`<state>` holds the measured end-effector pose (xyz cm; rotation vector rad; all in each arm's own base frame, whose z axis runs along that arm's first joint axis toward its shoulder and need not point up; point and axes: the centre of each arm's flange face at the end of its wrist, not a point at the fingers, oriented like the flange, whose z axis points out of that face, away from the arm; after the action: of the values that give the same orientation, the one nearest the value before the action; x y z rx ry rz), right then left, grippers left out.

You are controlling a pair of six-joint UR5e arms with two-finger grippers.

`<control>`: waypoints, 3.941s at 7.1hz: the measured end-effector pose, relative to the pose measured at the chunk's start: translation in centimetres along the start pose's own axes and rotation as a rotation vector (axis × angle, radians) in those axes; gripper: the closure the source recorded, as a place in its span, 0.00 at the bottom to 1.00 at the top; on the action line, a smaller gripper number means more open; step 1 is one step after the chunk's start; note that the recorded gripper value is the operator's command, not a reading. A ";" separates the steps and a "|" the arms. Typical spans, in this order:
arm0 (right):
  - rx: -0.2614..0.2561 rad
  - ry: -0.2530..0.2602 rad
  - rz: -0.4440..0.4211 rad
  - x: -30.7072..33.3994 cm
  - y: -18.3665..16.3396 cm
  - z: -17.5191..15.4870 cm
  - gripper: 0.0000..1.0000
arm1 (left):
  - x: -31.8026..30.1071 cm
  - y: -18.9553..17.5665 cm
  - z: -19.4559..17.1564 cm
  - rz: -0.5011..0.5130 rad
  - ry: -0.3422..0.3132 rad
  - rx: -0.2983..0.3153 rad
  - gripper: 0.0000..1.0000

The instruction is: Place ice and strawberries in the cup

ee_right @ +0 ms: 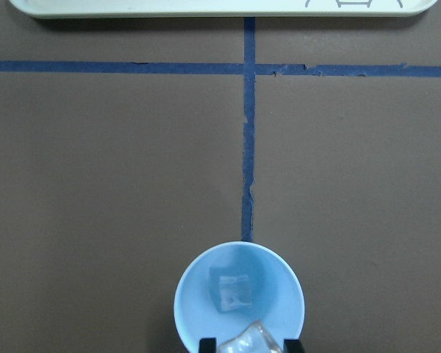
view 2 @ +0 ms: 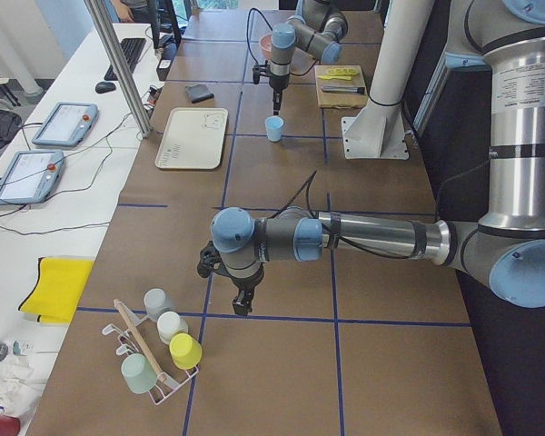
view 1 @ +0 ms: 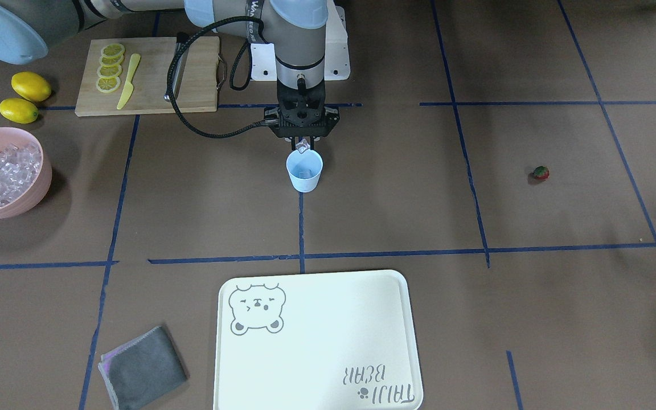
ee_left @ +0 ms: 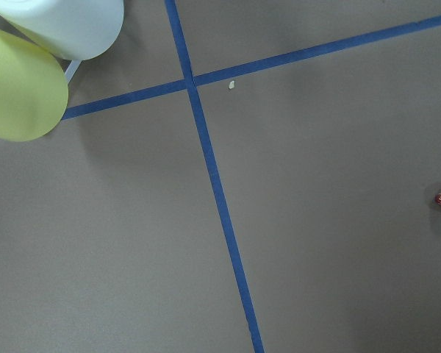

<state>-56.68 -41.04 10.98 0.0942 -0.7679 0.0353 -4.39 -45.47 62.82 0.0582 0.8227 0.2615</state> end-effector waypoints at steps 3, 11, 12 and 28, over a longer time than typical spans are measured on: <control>0.005 -0.004 -0.006 0.0 -0.1 0.5 0.02 | 0.0 0.0 0.0 0.002 0.000 0.002 0.00; -0.001 -0.042 -0.048 11.0 -4.7 -2.9 0.02 | 0.1 -0.1 -0.1 0.006 -0.001 0.005 0.00; -0.006 -0.049 -0.089 15.0 -5.1 -3.7 0.02 | 0.1 -0.1 -0.1 0.006 0.000 0.005 0.00; -0.042 -0.041 -0.302 60.3 -3.4 -2.3 0.03 | 0.1 -0.1 -0.1 0.006 0.000 0.005 0.00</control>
<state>-11.47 -44.39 51.02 0.1704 -0.7886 -0.2697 -4.34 -45.52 62.65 0.0649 0.8236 0.2650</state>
